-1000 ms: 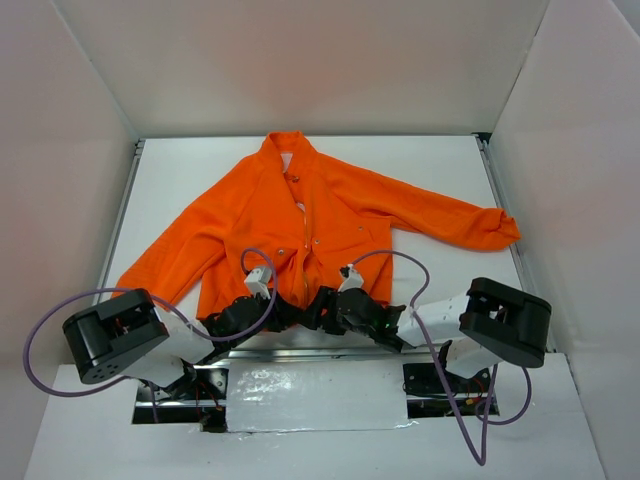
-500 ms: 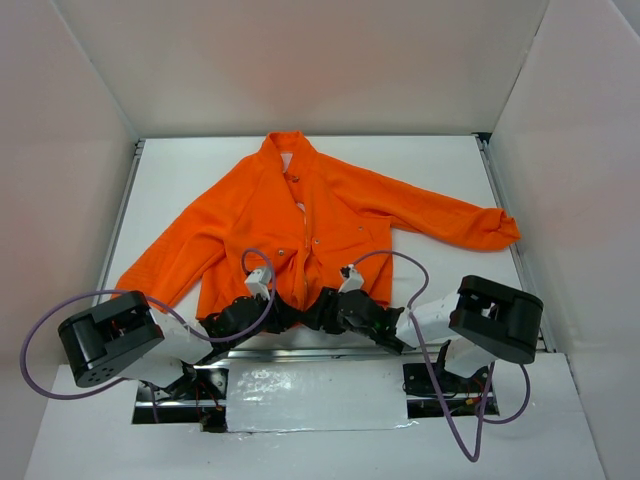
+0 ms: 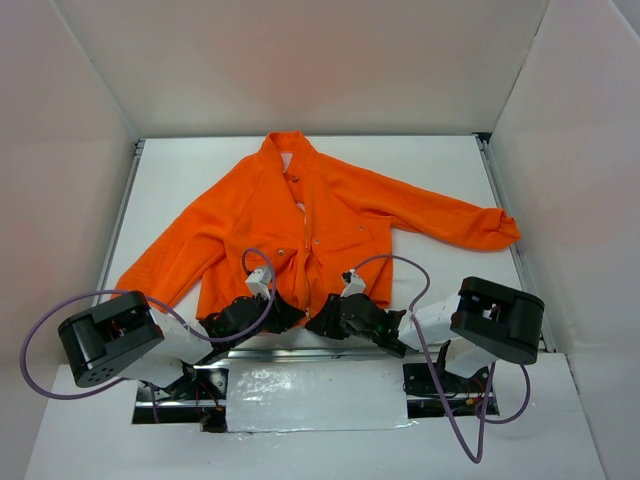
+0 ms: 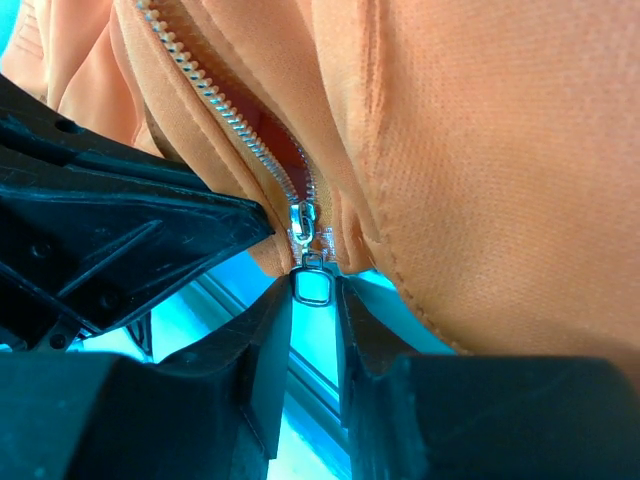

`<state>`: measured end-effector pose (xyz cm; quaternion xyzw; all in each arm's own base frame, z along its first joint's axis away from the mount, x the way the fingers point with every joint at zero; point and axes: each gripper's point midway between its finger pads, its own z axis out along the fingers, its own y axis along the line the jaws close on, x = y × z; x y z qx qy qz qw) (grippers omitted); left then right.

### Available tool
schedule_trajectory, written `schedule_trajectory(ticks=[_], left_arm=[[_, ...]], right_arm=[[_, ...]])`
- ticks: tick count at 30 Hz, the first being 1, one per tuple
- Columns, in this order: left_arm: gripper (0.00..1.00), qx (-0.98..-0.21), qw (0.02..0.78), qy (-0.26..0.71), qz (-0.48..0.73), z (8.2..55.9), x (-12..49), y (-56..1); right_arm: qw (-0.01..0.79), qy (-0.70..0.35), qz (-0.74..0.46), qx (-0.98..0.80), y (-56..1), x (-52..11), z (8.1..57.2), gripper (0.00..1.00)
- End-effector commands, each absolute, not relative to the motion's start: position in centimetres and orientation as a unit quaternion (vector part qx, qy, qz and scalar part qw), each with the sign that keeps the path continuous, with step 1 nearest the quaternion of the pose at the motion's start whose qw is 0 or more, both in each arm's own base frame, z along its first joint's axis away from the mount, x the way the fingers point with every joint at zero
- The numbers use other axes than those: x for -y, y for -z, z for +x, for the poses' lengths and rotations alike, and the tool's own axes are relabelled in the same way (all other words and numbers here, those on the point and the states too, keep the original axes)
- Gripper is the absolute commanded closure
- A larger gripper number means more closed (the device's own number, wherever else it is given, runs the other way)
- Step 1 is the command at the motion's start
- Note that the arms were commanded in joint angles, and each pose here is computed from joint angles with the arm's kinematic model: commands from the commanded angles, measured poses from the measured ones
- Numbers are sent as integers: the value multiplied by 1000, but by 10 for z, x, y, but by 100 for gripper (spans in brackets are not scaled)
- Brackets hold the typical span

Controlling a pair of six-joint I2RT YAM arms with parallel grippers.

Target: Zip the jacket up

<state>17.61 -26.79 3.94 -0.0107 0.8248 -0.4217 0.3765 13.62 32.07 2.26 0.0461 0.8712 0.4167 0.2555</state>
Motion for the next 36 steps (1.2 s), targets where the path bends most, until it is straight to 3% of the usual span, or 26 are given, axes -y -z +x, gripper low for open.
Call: schedule_trajectory(ticks=[1,7,11,13,16,17,19,26,36], left_arm=[[100,-792,398,463,-9,183,283,-70],[100,-793,398,461,-10,182,282,-69],[100,-793,398,461,-9,183,282,-68],[100,-793,397,462,-10,182,282,-68],[100,-792,397,464,-10,182,283,-69],[100,-791,397,466,-9,182,283,-70],[100,-789,396,469,-10,182,284,-72],[100,-783,390,485,-15,179,287,-81],[100,-768,388,510,-20,178,293,-99]], right_arm=[[252,-405,49,-877,-17,-315,133,73],[253,-399,54,-880,-16,-315,134,84],[256,-391,60,-882,-16,-313,136,98],[257,-394,59,-880,-18,-313,137,94],[253,-411,52,-874,-21,-316,133,77],[252,-412,53,-874,-21,-316,133,67],[252,-420,51,-870,-21,-316,131,62],[261,-448,39,-855,-31,-319,129,51],[265,-482,39,-834,-42,-318,125,49]])
